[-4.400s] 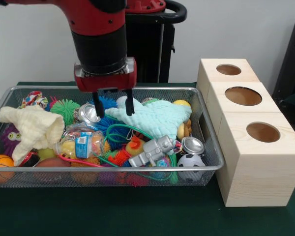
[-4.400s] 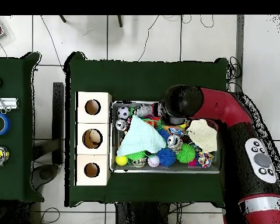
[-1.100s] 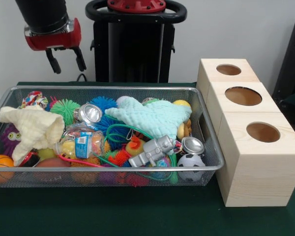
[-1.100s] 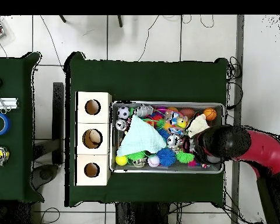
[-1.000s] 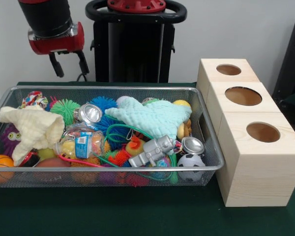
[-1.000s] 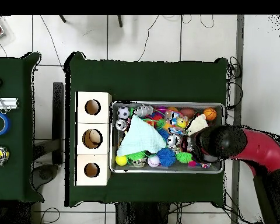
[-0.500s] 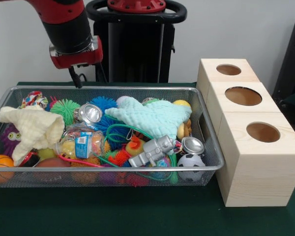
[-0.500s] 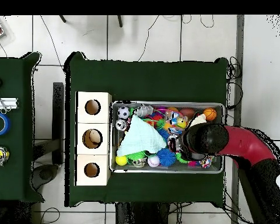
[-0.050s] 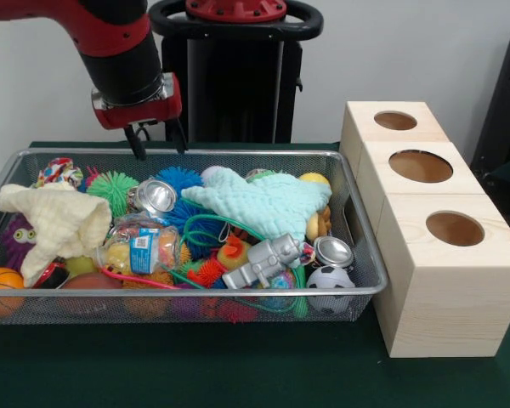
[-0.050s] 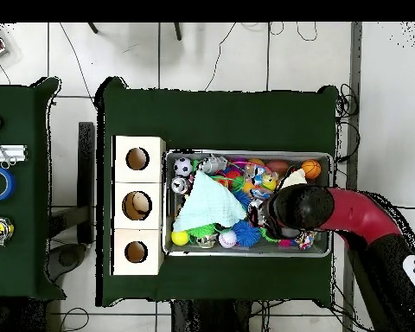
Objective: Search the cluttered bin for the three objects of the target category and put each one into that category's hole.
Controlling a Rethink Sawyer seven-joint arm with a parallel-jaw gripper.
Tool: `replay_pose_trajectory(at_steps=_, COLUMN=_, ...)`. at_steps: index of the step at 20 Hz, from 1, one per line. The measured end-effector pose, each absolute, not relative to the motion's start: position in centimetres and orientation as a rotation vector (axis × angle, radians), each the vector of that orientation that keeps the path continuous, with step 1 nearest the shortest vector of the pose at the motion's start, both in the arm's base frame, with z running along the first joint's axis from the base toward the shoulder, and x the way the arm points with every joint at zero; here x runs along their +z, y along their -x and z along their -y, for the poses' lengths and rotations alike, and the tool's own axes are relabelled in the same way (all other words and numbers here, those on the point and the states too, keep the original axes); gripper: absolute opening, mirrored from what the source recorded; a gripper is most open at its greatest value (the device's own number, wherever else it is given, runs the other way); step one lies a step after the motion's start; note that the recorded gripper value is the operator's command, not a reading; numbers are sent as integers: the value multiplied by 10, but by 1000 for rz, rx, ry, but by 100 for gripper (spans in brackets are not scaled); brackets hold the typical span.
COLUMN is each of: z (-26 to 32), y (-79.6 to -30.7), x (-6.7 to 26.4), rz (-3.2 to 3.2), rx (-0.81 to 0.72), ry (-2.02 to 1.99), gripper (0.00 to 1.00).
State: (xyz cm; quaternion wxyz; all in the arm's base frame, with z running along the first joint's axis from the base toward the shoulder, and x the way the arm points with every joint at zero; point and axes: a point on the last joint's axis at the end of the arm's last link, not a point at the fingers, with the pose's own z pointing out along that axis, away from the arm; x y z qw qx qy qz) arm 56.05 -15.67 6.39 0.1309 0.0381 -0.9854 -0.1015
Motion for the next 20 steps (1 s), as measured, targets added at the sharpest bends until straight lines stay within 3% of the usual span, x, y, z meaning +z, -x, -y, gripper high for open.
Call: replay_pose_trajectory(at_steps=20, z=178, y=-544, x=28, rz=2865, rx=-330, ry=-73, gripper=100)
